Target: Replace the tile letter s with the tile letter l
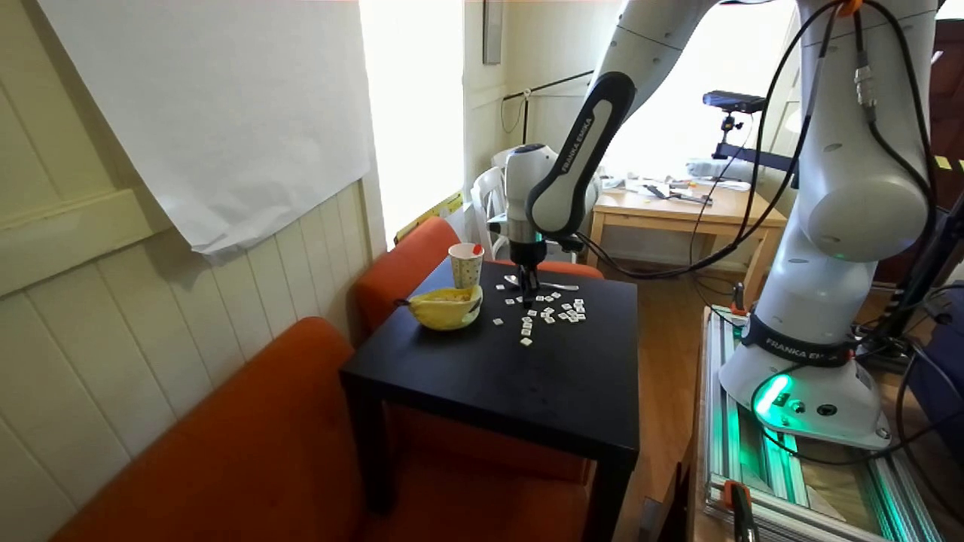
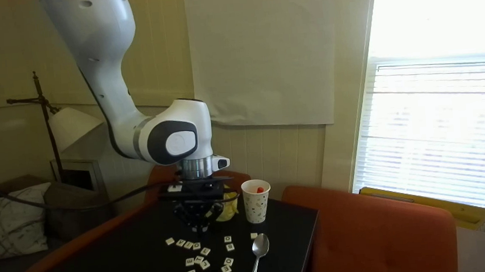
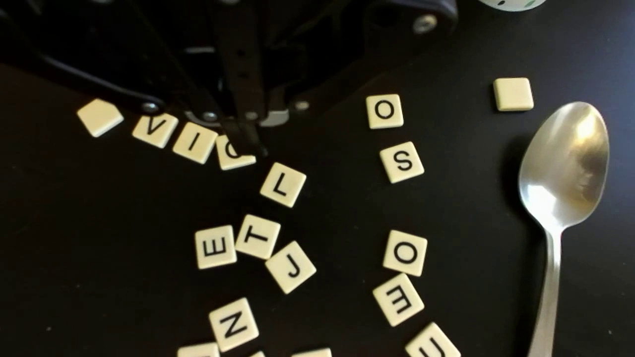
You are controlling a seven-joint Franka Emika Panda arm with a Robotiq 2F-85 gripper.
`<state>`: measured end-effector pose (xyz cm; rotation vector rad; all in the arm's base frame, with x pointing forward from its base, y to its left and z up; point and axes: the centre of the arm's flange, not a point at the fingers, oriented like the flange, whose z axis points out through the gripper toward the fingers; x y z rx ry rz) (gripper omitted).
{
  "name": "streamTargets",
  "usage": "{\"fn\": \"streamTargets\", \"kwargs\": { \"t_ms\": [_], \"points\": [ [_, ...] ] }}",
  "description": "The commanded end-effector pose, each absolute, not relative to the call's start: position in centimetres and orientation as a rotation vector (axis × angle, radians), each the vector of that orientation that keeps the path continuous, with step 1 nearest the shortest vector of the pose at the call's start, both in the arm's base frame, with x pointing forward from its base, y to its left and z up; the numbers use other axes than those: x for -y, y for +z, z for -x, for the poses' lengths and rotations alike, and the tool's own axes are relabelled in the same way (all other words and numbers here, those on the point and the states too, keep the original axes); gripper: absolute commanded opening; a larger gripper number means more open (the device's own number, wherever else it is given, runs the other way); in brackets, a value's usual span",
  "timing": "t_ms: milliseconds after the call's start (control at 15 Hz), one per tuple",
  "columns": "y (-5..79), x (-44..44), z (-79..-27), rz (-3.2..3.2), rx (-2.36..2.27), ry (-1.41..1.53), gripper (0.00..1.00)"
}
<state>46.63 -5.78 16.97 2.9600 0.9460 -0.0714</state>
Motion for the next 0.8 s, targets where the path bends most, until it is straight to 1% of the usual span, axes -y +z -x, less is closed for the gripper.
{"fn": "streamTargets", "kwargs": {
  "t_ms": [0, 733],
  "points": [
    [15.74, 6.01, -47.66, -2.935, -1.021, -0.103, 0.0],
    [15.16, 5.77, -47.55, -2.956, -1.054, -0.159, 0.0]
  ]
}}
